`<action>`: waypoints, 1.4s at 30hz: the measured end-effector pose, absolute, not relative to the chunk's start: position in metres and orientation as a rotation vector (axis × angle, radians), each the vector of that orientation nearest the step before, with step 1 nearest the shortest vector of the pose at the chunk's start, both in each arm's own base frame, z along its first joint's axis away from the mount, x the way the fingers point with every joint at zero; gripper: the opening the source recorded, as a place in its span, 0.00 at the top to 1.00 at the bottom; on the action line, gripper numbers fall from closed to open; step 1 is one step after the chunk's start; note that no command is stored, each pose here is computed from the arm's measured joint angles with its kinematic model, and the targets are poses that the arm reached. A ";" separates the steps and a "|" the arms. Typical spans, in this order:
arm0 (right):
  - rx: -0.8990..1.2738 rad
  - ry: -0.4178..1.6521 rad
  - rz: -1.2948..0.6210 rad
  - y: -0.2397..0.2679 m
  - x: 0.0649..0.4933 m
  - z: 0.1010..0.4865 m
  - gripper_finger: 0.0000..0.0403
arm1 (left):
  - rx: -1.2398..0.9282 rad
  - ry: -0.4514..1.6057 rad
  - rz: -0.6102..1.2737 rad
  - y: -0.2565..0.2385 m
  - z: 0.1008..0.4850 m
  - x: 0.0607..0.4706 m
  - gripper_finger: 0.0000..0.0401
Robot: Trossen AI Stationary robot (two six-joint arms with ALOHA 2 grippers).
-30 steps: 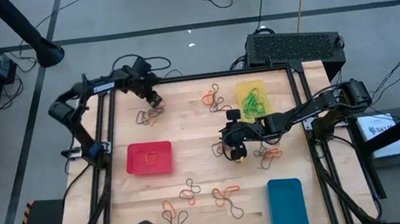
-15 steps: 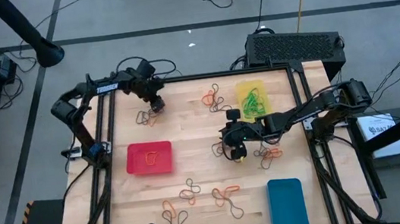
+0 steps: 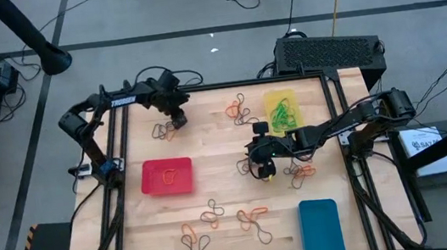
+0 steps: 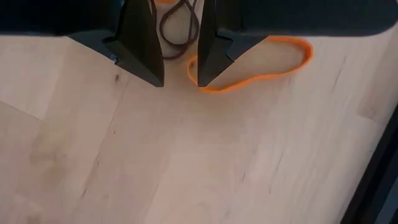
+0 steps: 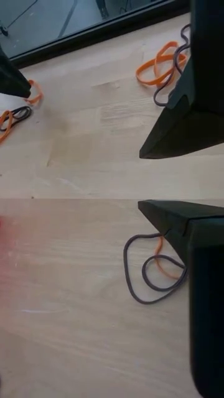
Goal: Sort rubber bands into baskets
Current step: Put the orange rubber band into the pink bin
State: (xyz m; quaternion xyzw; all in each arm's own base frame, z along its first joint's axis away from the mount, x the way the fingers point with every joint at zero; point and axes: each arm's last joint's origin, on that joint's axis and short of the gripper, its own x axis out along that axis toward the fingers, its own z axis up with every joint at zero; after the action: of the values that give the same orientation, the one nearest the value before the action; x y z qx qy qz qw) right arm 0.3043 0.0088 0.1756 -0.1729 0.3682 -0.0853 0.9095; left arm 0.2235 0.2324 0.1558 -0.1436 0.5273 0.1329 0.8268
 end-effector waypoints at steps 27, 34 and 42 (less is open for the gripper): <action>-0.355 0.760 -0.175 0.009 0.304 0.176 0.72 | -0.266 1.258 0.377 0.241 0.149 0.230 0.98; -0.355 0.760 -0.175 0.009 0.304 0.176 0.72 | -0.203 1.161 0.313 0.201 0.216 0.231 0.99; -0.356 0.760 -0.176 0.009 0.304 0.176 0.72 | -0.212 1.071 0.202 0.122 0.271 0.232 0.99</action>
State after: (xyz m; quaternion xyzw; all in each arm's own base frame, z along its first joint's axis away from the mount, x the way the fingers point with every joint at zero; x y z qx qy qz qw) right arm 0.3043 0.0088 0.1756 -0.1727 0.3683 -0.0851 0.9096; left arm 0.2317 0.1222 0.2706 -0.1004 0.5082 0.0957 0.8500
